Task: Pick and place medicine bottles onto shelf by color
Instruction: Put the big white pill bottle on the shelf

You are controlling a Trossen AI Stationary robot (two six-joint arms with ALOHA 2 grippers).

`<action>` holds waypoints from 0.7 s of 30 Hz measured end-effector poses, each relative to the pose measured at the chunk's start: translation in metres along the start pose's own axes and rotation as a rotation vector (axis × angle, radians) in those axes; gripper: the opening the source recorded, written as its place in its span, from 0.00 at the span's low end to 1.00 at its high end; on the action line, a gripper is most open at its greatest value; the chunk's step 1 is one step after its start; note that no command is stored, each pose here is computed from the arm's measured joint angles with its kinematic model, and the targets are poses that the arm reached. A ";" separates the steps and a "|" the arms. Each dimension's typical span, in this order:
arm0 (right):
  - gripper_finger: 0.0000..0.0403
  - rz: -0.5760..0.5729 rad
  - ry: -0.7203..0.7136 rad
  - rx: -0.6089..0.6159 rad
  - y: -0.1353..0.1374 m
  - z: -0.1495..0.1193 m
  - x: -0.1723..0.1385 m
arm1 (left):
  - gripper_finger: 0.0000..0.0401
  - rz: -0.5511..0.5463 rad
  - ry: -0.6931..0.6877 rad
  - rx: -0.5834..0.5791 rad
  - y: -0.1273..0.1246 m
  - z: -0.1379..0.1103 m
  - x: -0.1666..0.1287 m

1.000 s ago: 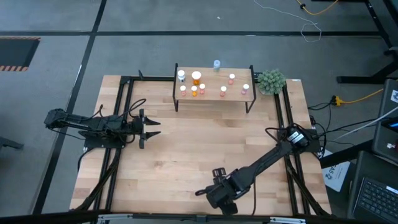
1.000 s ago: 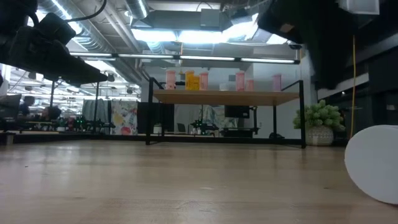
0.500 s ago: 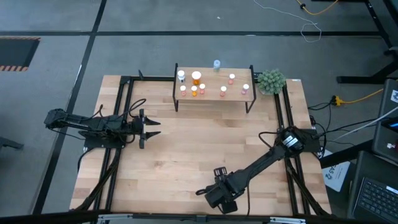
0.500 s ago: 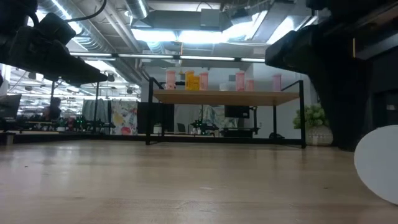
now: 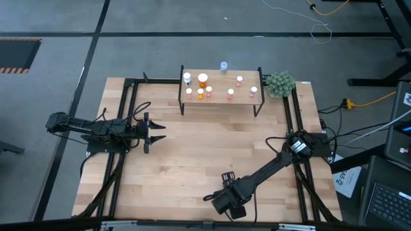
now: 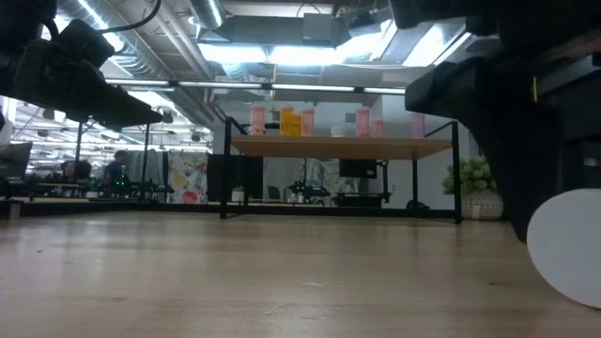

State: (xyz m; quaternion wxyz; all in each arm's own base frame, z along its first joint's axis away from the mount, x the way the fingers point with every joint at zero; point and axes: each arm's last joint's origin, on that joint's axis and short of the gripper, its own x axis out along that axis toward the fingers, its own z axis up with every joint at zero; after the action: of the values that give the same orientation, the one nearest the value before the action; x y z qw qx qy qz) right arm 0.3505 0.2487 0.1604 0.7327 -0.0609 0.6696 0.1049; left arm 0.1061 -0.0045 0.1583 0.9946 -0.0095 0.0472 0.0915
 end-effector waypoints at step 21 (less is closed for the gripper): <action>0.51 -0.014 0.032 0.038 0.000 0.000 0.014 | 0.47 0.000 0.000 0.000 0.000 0.000 0.000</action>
State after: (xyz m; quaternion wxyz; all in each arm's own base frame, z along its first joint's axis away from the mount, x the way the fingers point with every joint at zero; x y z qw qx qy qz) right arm 0.3519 0.2497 0.1464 0.7235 -0.0533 0.6828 0.0862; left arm 0.1061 -0.0045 0.1583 0.9947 -0.0095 0.0472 0.0913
